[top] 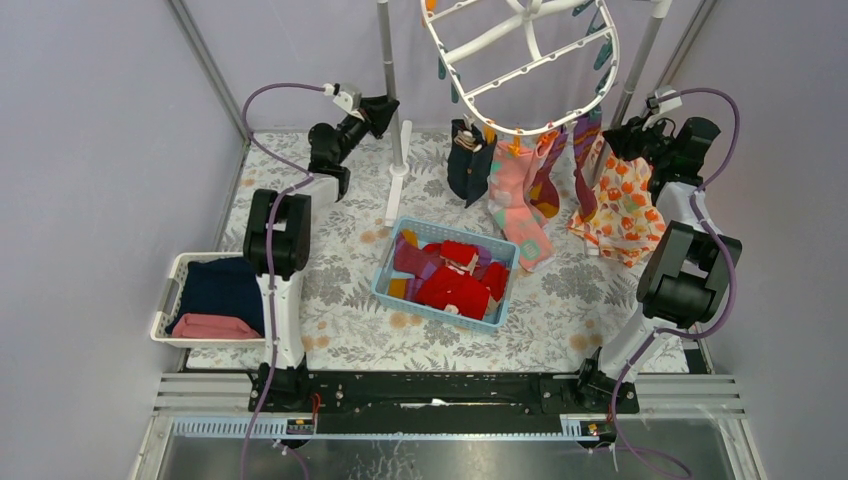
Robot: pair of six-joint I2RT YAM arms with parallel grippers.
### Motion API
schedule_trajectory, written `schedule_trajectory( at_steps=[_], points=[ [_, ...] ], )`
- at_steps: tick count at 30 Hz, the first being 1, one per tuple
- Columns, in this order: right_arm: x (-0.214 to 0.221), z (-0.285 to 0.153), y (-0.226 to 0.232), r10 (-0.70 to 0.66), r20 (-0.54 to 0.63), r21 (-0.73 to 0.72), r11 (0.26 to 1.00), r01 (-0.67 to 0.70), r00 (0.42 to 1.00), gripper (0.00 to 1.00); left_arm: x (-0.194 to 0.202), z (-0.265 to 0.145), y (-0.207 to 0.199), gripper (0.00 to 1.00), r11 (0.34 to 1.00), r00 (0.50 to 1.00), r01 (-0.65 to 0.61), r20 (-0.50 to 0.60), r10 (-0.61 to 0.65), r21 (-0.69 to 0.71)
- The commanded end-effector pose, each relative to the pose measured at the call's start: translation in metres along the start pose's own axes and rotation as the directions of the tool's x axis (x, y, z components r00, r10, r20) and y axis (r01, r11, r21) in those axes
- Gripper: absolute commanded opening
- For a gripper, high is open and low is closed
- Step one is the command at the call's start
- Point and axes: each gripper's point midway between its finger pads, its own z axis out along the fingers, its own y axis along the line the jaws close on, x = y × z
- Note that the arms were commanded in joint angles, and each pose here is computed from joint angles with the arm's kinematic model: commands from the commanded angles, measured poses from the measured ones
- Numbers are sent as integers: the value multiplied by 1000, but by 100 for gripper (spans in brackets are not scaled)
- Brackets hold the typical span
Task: Clip the socks to the hanger
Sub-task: Adjust the clothesline at the center of the board.
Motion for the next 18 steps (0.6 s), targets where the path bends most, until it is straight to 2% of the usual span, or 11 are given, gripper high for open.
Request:
schedule_trajectory(
  at_steps=[1, 4, 8, 18],
  points=[
    [-52, -4, 10, -72, 96, -50, 996, 77, 993, 22, -14, -11, -20, 17, 999, 999, 4, 52, -7, 55],
    [-53, -4, 10, -69, 87, -59, 996, 74, 994, 23, -31, -27, -38, 10, 997, 994, 16, 106, -24, 79],
    [-54, 2, 13, -36, 86, -92, 995, 44, 996, 23, -45, -50, -56, 8, 996, 991, 21, 129, -33, 89],
    [-60, 49, 72, -40, 64, -248, 967, 55, 997, 23, -73, -104, -62, 6, 995, 995, -26, 95, 35, -97]
  ],
)
